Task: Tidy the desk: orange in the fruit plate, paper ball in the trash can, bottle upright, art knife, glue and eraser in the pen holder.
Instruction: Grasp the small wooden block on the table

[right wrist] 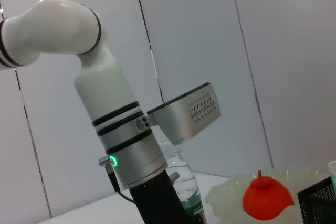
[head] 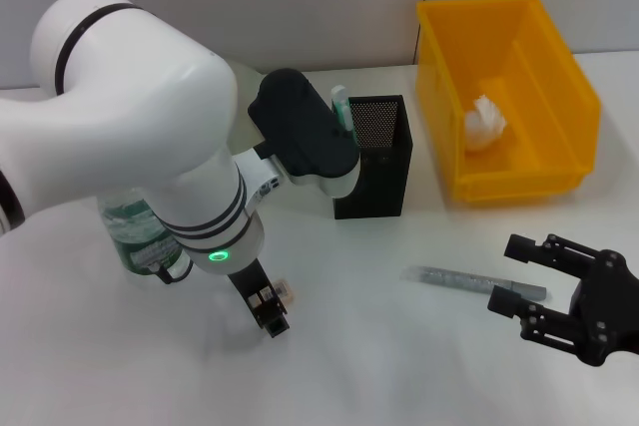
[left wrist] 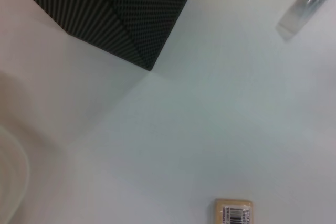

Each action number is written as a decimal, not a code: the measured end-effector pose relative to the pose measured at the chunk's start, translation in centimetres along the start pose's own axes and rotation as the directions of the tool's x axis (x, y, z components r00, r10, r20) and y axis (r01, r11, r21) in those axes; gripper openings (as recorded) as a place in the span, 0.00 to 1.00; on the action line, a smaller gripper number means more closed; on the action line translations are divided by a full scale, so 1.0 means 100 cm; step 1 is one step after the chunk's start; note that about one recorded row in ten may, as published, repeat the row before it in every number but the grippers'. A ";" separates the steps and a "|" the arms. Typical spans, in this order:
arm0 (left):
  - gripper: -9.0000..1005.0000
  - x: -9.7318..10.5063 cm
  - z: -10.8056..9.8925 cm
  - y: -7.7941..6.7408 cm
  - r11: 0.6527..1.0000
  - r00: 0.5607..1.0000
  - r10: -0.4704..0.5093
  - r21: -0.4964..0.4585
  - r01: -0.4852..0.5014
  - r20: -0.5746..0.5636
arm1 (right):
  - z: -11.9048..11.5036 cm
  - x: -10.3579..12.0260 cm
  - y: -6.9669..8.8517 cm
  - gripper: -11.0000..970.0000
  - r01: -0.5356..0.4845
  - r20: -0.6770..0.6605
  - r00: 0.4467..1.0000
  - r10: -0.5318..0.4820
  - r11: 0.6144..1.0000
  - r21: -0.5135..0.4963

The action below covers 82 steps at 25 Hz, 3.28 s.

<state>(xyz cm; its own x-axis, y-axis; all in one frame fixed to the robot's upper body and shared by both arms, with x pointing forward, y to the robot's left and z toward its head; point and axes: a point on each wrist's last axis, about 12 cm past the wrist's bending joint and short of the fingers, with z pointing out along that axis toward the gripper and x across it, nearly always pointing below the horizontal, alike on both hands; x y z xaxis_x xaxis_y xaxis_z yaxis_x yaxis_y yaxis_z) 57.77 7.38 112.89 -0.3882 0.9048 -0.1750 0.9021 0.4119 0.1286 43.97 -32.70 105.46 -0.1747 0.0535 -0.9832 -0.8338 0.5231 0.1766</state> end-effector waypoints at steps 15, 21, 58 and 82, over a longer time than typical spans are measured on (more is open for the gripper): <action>0.64 -0.004 -0.002 -0.006 1.000 1.000 0.019 0.022 -0.019 0.008 | 0.003 0.001 0.000 0.72 -0.008 0.004 1.000 0.008 1.000 -0.003; 0.63 -0.006 -0.004 -0.008 0.999 1.000 0.028 0.040 -0.028 0.010 | 0.003 0.000 -0.001 0.72 -0.008 0.005 1.000 0.008 1.000 -0.003; 0.62 -0.005 -0.001 0.001 0.999 1.000 0.029 0.041 -0.028 -0.010 | 0.013 -0.002 -0.004 0.72 -0.002 0.010 1.000 0.002 1.000 -0.024; 0.57 -0.006 -0.003 0.002 0.999 1.000 0.027 0.041 -0.026 -0.010 | 0.016 -0.002 -0.006 0.72 -0.007 0.011 1.000 0.008 1.000 -0.017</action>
<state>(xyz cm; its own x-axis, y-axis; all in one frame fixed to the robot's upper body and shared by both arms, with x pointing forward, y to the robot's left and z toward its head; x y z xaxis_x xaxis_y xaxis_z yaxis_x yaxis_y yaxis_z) 58.09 6.98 113.31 -0.3657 0.9166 -0.1617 0.9190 0.3831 0.0932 45.35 -31.62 105.48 -0.1753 0.0668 -0.9822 -0.8414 0.5078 0.1847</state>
